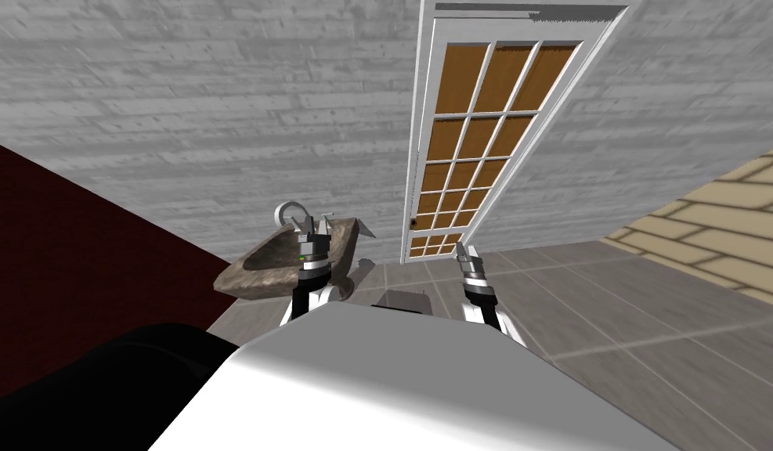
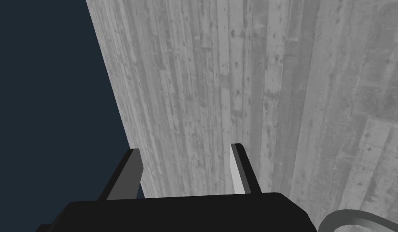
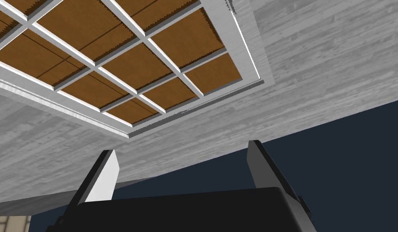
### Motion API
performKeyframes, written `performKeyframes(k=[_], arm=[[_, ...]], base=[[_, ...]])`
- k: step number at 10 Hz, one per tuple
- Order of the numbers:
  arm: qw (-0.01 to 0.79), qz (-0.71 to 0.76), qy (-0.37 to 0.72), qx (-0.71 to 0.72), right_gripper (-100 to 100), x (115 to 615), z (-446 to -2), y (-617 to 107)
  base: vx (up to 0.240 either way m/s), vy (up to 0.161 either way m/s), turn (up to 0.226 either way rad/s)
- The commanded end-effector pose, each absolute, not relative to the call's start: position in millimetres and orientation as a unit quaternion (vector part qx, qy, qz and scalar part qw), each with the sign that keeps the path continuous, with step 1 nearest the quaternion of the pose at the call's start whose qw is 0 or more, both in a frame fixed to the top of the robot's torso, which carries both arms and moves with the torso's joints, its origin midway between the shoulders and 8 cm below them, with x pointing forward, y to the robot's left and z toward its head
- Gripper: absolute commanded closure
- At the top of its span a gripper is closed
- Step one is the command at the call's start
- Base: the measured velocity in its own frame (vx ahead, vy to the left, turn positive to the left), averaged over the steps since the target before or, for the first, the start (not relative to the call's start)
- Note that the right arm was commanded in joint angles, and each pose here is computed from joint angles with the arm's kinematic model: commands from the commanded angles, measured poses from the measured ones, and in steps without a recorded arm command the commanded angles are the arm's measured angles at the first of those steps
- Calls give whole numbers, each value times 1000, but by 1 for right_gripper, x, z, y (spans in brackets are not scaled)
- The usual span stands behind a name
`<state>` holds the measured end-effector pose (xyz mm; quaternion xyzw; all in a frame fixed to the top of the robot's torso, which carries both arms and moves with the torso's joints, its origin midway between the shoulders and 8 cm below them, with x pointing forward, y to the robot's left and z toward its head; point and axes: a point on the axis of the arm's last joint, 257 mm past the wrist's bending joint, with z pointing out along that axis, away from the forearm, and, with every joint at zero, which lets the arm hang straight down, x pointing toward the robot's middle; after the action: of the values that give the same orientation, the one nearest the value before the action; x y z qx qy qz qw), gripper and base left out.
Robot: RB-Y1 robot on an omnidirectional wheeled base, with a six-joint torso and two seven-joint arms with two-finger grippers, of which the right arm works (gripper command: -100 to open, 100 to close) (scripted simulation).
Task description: Pull the door open
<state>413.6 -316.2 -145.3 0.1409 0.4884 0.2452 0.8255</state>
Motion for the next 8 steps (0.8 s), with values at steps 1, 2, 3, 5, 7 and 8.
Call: performKeyframes(k=[1,2,3,5,7,8], arm=[[825,223,503,133,-100,414,-160,-321],[823,210,511,129,-100,415,-169,-324],[822,197,519,125,-100,416,-177,-327],[818,173,536,116,-100,418,-194,-332],[816,161,544,112,-100,418,-203,-335],[813,150,552,108,-100,418,-211,-337]], base=[[100,-6,90],[112,9,99],[122,15,92],[107,10,101],[53,-2,36],[80,0,89]])
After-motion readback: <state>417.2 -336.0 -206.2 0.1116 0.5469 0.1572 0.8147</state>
